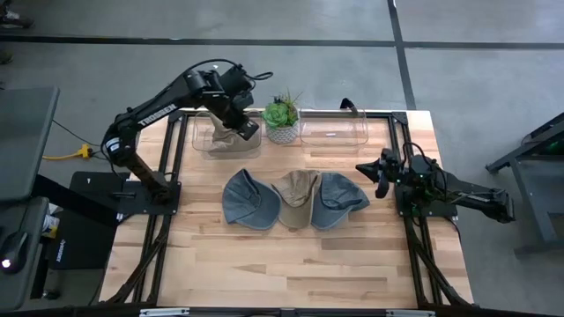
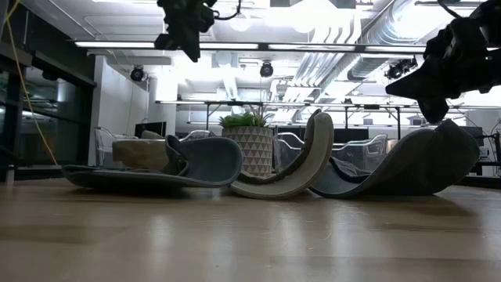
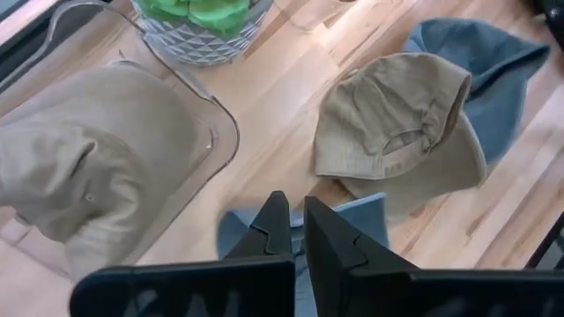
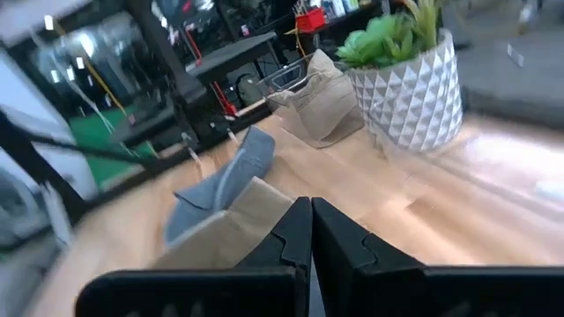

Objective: Pick & Place hat
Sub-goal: Put the brown cap into the left transparent bin

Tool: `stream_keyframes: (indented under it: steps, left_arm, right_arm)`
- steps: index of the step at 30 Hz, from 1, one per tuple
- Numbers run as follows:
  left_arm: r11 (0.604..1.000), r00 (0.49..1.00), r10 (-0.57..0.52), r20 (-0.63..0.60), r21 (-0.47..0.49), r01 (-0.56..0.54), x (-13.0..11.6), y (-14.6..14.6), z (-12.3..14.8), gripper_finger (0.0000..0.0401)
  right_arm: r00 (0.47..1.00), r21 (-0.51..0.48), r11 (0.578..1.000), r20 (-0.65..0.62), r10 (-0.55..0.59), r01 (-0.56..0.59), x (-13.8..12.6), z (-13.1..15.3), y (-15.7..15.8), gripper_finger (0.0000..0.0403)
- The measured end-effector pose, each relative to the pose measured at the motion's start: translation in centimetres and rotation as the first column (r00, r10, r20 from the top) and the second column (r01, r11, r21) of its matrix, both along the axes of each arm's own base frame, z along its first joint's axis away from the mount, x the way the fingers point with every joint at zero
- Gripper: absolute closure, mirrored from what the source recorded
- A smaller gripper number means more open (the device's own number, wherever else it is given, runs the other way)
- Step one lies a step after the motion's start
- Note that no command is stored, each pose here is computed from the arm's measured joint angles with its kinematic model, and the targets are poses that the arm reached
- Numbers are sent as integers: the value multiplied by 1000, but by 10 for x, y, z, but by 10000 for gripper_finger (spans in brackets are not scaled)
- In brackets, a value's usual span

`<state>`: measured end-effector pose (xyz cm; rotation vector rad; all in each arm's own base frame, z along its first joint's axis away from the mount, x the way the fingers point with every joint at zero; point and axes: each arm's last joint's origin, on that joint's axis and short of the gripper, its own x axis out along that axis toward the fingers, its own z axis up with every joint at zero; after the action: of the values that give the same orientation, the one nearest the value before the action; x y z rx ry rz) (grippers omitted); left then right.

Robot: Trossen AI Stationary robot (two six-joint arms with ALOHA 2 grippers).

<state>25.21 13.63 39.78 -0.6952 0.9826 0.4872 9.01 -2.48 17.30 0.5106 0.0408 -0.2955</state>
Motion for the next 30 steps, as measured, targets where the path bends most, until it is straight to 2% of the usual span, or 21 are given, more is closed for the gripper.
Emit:
stream_keyframes:
  steps: [4,9,11,15,20,25,30]
  left_arm:
    - [999,998,36,52,19,-37,-9,-16,15,401]
    - [996,994,73,84,45,-77,-8,-37,23,401]
    - [995,993,75,87,66,-80,-10,-46,26,401]
    - [992,993,79,87,94,-87,-6,-65,28,401]
    - [989,995,53,84,133,-63,0,-85,25,401]
    - [991,995,34,93,130,-46,-6,-98,-3,401]
    - [998,984,43,174,46,-52,-27,-112,-45,401]
  right_arm:
    - [999,186,982,45,1,-9,0,0,1,398]
    - [999,201,979,42,22,-30,0,-1,1,394]
    - [999,250,968,39,23,-32,1,-2,2,387]
    - [999,374,926,40,25,-38,4,-3,2,356]
    - [995,483,870,61,79,-99,9,-3,3,293]
    - [991,522,847,130,43,-106,15,8,0,240]
    - [999,493,870,46,3,-25,20,46,-3,239]
